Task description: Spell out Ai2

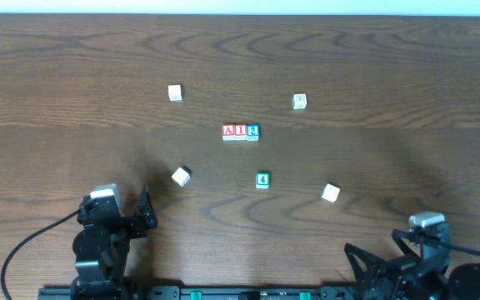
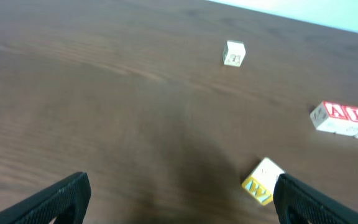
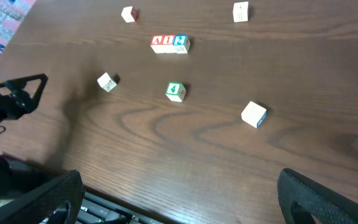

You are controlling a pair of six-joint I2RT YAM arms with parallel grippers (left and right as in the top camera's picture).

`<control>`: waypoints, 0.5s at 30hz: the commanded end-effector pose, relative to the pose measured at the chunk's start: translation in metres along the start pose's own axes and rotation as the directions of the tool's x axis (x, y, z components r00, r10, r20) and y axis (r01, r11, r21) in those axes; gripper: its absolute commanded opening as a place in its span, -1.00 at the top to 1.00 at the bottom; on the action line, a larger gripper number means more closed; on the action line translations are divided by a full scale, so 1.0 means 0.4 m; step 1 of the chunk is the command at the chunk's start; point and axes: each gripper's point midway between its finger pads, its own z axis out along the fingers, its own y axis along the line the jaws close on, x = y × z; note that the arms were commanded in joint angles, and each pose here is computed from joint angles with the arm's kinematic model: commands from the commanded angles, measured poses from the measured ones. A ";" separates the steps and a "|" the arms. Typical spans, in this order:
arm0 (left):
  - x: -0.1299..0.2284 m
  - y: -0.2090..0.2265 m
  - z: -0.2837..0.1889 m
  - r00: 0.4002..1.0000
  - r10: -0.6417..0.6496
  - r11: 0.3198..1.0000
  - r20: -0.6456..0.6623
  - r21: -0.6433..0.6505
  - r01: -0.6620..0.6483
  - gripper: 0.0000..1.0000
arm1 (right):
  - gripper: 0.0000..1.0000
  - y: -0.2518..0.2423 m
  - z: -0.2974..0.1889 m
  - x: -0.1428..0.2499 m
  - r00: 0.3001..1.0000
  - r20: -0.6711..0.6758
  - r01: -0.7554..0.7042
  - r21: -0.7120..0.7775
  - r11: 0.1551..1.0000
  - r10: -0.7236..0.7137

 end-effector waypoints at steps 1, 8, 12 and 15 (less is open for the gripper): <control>0.004 -0.008 0.007 1.000 0.019 1.000 0.011 0.022 -0.020 -0.91 | -0.98 0.000 -0.001 0.001 1.000 0.000 -0.003 -0.003 1.000 0.003; 0.004 -0.008 0.008 0.999 0.052 0.998 0.012 0.021 -0.052 -0.91 | -0.99 0.000 -0.001 0.001 1.000 0.000 -0.003 -0.003 1.000 0.003; 0.004 -0.008 0.008 0.999 0.052 0.998 0.012 0.021 -0.052 -0.91 | -0.99 0.000 -0.001 0.001 1.000 0.000 -0.003 -0.003 1.000 0.003; 0.004 -0.008 0.008 0.999 0.052 0.998 0.012 0.021 -0.052 -0.91 | -0.98 0.000 -0.001 0.001 1.000 0.000 -0.003 -0.003 1.000 0.003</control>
